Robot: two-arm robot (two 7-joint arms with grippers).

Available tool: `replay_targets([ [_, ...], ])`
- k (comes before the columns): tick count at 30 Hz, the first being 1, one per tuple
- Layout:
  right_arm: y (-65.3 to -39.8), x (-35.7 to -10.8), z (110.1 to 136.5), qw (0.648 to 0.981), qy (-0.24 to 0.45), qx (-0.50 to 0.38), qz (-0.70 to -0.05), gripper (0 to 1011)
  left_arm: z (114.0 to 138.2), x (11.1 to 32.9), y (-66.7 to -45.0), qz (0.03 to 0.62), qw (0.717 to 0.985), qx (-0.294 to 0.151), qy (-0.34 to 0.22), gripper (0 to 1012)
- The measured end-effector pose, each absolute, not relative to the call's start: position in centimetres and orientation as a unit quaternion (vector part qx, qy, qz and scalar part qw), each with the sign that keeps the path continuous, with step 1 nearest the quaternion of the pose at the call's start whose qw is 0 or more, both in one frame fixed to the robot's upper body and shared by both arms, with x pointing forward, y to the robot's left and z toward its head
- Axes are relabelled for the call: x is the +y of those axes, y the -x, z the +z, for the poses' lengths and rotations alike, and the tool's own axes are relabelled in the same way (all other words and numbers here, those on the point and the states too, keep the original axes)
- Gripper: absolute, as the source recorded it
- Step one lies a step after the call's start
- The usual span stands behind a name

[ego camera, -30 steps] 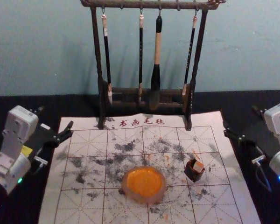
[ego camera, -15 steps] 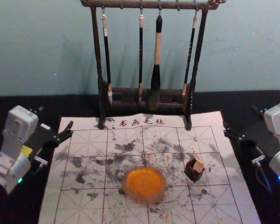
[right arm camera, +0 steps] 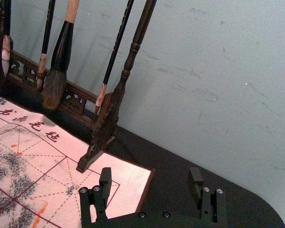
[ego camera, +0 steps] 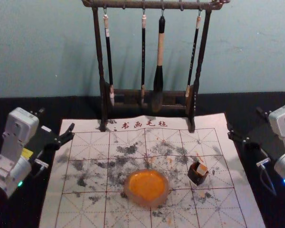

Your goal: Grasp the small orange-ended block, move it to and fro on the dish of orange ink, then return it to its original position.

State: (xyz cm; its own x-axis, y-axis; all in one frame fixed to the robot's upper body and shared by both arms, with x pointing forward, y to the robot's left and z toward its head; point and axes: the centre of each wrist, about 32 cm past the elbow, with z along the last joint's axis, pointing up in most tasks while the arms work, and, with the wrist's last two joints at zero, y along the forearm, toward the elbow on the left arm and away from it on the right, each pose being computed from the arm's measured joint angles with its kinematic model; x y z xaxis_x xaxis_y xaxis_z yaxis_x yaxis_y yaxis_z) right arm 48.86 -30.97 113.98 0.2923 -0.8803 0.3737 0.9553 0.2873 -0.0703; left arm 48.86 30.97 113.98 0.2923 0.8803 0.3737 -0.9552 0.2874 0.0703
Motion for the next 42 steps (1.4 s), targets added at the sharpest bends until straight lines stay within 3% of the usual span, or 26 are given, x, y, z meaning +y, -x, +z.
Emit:
replay_targets([
  [20,-48.6,-31.5,114.5,0.801,0.139,-0.126,-0.569,1000,114.0,31.0,-48.9,0.580,0.791,-0.132,-0.142,1001],
  [33,-45.2,-33.7,115.7,0.850,0.087,-0.132,-0.502,1000,114.0,31.0,-48.9,0.580,0.791,-0.132,-0.141,1001],
  [42,-43.3,-34.2,115.3,0.898,0.085,-0.127,-0.413,1000,114.0,31.0,-48.9,0.580,0.791,-0.132,-0.141,1001],
])
